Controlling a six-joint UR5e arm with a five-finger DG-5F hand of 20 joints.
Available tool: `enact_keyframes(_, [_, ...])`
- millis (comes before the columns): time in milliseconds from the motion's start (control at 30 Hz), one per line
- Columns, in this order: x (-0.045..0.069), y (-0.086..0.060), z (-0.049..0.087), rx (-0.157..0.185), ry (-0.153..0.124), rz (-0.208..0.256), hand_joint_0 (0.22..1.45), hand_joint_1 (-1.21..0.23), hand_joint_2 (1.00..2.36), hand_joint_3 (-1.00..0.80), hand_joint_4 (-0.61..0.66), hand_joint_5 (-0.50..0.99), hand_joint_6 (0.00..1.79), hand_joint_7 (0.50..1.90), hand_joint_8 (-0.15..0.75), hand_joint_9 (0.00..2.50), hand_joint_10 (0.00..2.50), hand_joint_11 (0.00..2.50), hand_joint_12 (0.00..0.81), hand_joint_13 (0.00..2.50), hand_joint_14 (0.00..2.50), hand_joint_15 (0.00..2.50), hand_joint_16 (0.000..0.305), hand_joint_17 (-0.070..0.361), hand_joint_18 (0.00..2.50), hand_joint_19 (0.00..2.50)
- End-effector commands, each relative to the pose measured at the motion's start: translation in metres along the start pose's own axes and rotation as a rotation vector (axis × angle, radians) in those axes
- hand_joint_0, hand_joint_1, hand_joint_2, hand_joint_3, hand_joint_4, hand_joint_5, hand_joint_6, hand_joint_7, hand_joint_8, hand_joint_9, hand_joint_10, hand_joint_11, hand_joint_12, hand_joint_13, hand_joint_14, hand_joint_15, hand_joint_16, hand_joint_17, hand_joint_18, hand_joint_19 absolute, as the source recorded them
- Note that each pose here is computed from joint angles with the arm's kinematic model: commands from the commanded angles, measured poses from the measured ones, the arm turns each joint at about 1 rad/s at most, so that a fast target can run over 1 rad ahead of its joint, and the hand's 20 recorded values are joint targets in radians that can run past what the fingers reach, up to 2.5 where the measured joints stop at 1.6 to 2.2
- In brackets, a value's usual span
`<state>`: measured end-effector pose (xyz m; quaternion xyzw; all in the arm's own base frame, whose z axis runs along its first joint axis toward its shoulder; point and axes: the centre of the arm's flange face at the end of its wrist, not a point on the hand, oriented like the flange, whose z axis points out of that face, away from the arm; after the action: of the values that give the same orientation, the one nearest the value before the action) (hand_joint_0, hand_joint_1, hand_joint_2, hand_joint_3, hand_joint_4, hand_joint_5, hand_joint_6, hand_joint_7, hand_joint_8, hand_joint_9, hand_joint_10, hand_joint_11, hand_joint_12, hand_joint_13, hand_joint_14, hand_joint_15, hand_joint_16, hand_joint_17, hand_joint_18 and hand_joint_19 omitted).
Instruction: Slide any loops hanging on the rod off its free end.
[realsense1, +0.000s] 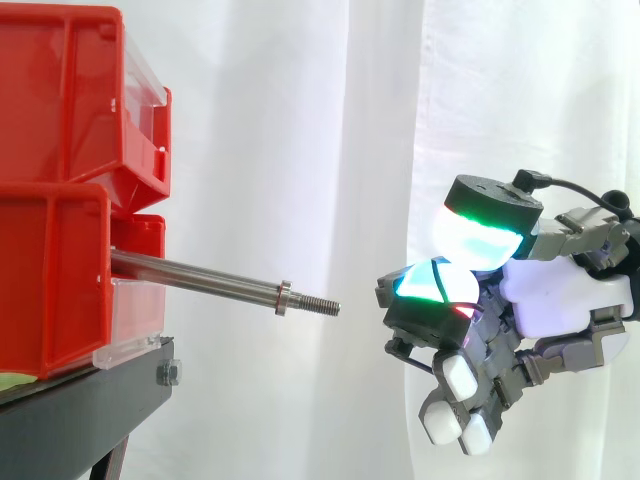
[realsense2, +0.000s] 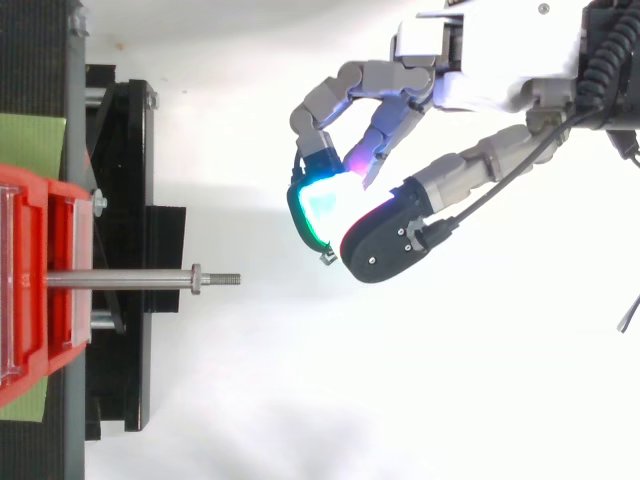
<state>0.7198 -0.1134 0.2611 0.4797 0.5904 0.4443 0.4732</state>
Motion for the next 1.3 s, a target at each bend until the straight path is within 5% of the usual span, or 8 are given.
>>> enact_keyframes(0, [0.0006,0.0001,0.0002,0.000,0.001,0.000,0.59,-0.67,1.02,-0.13,0.00,-0.16,0.89,1.37,0.333,0.96,0.01,0.28,0.270,0.84,0.00,0.12,0.041,0.093,0.76,0.32])
enact_keyframes(1267, [0.0004,0.0001,0.0002,0.000,-0.001,0.000,0.58,-0.66,1.02,-0.14,0.02,-0.16,0.88,1.42,0.385,0.89,0.00,0.04,0.310,0.60,0.00,0.03,0.041,0.092,0.48,0.24])
